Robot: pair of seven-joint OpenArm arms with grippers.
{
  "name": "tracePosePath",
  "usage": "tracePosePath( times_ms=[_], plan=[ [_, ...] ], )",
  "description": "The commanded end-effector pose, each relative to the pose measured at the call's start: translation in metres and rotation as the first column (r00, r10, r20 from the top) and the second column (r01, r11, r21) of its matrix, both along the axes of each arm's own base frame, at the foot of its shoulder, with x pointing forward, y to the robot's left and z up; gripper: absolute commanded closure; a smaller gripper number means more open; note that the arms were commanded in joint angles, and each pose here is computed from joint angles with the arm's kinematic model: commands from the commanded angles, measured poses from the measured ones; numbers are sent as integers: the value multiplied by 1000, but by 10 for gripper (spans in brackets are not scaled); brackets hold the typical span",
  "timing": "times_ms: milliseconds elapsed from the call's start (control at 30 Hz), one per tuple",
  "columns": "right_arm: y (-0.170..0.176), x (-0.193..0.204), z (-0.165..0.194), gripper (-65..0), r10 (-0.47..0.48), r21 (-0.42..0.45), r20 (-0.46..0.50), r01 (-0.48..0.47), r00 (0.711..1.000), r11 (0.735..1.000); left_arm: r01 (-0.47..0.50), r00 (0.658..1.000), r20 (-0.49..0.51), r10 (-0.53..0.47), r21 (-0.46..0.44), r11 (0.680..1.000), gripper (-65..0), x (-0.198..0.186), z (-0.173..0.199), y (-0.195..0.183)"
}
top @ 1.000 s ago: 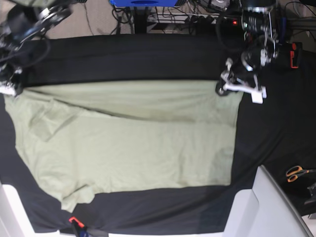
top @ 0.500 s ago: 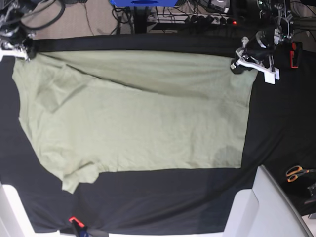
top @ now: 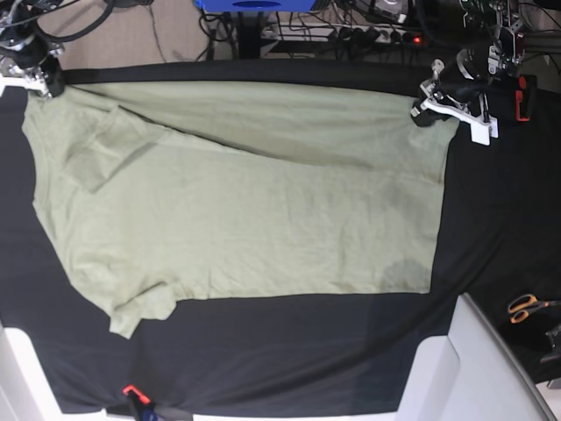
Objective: Fold the T-shirt properly
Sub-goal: 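Drag the folded shirt across the table with both grippers, then release the shirt and move the right gripper to the collar area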
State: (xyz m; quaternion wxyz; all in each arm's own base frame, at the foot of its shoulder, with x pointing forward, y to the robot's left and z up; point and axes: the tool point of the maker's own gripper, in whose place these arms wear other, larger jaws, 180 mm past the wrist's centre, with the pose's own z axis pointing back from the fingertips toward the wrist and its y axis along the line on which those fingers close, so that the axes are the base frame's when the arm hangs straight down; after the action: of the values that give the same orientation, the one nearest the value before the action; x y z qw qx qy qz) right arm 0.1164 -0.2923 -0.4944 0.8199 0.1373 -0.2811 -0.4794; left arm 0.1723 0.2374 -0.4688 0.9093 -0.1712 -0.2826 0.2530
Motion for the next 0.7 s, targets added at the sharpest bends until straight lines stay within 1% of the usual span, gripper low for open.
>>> tracePosePath(
  times_ms=[0, 100, 167, 200, 233, 267, 300, 333, 367, 400, 467, 500, 533, 600, 633, 667],
  plan=[
    [-13, 1, 8, 0, -9, -37, 20, 10, 1000, 999, 3, 1000, 28, -4, 22, 1000, 0, 5, 8, 7],
    [-7, -2, 6, -14, 11, -5, -3, -11, 1000, 1000, 2, 1000, 18, -2, 20, 1000, 0, 3, 5, 7],
    [-3, -4, 6, -80, 33, 15, -20, -33, 999, 999, 0, 1000, 14, -1, 20, 1000, 0, 1, 5, 7],
    [-2, -3, 8, -128, 40, 16, -21, -39, 999, 999, 1, 1000, 6, -1, 21, 1000, 0, -2, 4, 8],
    [-4, -2, 10, -179, 41, 8, -19, -41, 999, 999, 2, 1000, -1, -2, 25, 1000, -21, -6, 3, 9],
    [-5, -1, 13, -218, 43, -1, -16, -43, 999, 999, 2, 1000, -4, -2, 25, 1000, -118, -7, 2, 9],
    [-7, -1, 15, -261, 45, -10, -15, -45, 999, 999, 2, 1000, -7, -2, 27, 1000, -232, -9, 2, 10],
    [-8, -1, 16, -296, 46, -17, -14, -46, 999, 999, -12, 1000, -10, 12, 34, 999, -332, -11, 3, 15],
    [-10, -1, 18, -326, 48, -24, -14, -48, 999, 999, -34, 999, -8, 34, 43, 999, -420, -14, 4, 23],
    [-13, -3, 22, -350, 49, -41, -15, -49, 999, 998, -58, 998, 0, 58, 54, 997, -495, -14, 6, 32],
    [-19, -5, 29, -384, 54, -76, -17, -55, 998, 996, -105, 994, 11, 105, 77, 991, -599, -17, 12, 50],
    [-23, -4, 34, -399, 58, -99, -14, -59, 998, 993, -133, 991, 23, 132, 92, 987, -638, -17, 16, 62],
    [-29, -1, 42, -410, 60, -133, -6, -61, 998, 989, -165, 986, 39, 161, 109, 980, -650, -17, 22, 75],
    [-41, 4, 55, -413, 56, -200, 20, -51, 998, 978, -216, 976, 69, 208, 142, 966, -650, -18, 34, 99],
    [-49, 7, 65, -413, 59, -247, 36, -48, 998, 968, -244, 969, 84, 234, 157, 957, -650, -19, 40, 111],
    [-59, 14, 77, -413, 81, -296, 42, -65, 996, 953, -274, 961, 100, 260, 170, 947, -650, -21, 46, 123]
  ],
)
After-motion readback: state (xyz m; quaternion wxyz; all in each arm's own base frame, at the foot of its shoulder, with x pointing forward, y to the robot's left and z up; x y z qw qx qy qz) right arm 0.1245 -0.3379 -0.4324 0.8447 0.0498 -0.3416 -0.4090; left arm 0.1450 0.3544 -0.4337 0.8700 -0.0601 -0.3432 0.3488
